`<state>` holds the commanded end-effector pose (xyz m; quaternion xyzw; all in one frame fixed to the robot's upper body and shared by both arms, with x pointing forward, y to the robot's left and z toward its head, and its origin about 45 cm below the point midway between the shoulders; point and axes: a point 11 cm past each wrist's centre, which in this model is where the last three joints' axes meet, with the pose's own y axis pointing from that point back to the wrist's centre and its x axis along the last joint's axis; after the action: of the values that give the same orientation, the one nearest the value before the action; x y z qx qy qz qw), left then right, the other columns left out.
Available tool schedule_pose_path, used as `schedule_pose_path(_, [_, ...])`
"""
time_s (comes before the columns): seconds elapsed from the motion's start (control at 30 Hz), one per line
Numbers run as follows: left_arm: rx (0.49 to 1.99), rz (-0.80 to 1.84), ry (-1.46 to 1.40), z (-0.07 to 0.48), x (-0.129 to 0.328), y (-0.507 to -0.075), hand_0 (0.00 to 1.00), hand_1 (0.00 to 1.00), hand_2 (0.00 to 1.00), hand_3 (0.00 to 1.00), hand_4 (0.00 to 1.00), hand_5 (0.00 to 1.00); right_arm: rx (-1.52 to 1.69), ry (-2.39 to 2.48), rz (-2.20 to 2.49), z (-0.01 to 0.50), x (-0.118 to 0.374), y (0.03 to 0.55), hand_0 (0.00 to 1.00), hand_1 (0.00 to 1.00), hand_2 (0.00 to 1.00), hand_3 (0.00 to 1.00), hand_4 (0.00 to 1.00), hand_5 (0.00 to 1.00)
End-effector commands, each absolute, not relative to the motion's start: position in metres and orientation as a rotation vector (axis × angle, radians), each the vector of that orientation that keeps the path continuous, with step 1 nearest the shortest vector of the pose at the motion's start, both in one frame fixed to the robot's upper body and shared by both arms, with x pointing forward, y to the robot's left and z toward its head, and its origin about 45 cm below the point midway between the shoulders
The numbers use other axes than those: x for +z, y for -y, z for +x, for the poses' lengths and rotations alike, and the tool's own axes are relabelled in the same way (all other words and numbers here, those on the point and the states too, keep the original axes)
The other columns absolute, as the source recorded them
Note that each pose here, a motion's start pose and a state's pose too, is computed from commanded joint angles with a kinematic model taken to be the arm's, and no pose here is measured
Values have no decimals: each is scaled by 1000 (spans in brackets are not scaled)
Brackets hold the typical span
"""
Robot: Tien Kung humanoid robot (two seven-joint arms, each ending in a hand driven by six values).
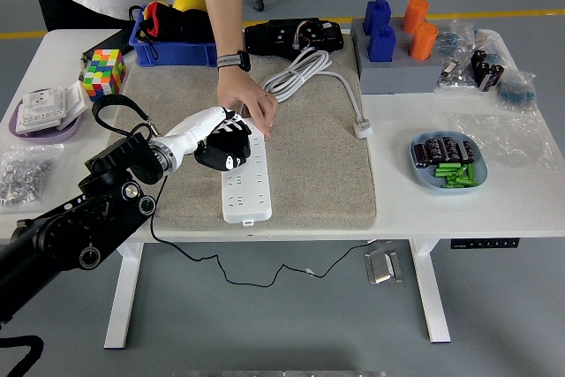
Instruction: Pull the plug out,throw it away,press the button
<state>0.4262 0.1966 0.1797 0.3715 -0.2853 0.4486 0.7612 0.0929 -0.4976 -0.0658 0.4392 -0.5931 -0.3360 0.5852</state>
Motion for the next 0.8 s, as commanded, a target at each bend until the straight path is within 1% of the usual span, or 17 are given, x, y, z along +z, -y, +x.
schedule_pose_path(0.2, [1042,775,634,434,195,-208,410,332,382,548,601,2,-785,1379,1024,91,-67,497,767,729,724,713,883,658])
schedule_pose_path(0.37, [1092,836,613,442,187,-233,412,338,383,548,603,2,-787,1381,1025,91,-67,496,767,729,724,713,883,658])
schedule_pose_path(0.53, [1112,891,587,445,174,-249,412,338,383,548,603,2,-792,1381,1023,90,-67,496,767,729,724,713,883,658])
schedule_pose_path(0.57, [1116,899,581,445,171,-251,455,358,390,560,606,2,-792,1381,1024,90,-67,496,767,729,724,713,883,658])
schedule_pose_path(0.73, [1123,940,555,444,160,-262,455,358,390,560,606,2,-791,1384,1026,91,-67,495,767,729,724,713,883,658])
schedule_pose_path(0.77, [1122,944,552,444,159,-263,569,470,483,593,625,2,-791,1384,1026,91,-67,495,767,729,724,713,883,658])
schedule_pose_path(0.8, [1122,947,550,443,158,-263,569,470,483,593,625,2,-792,1384,1025,91,-67,495,767,729,724,713,883,658])
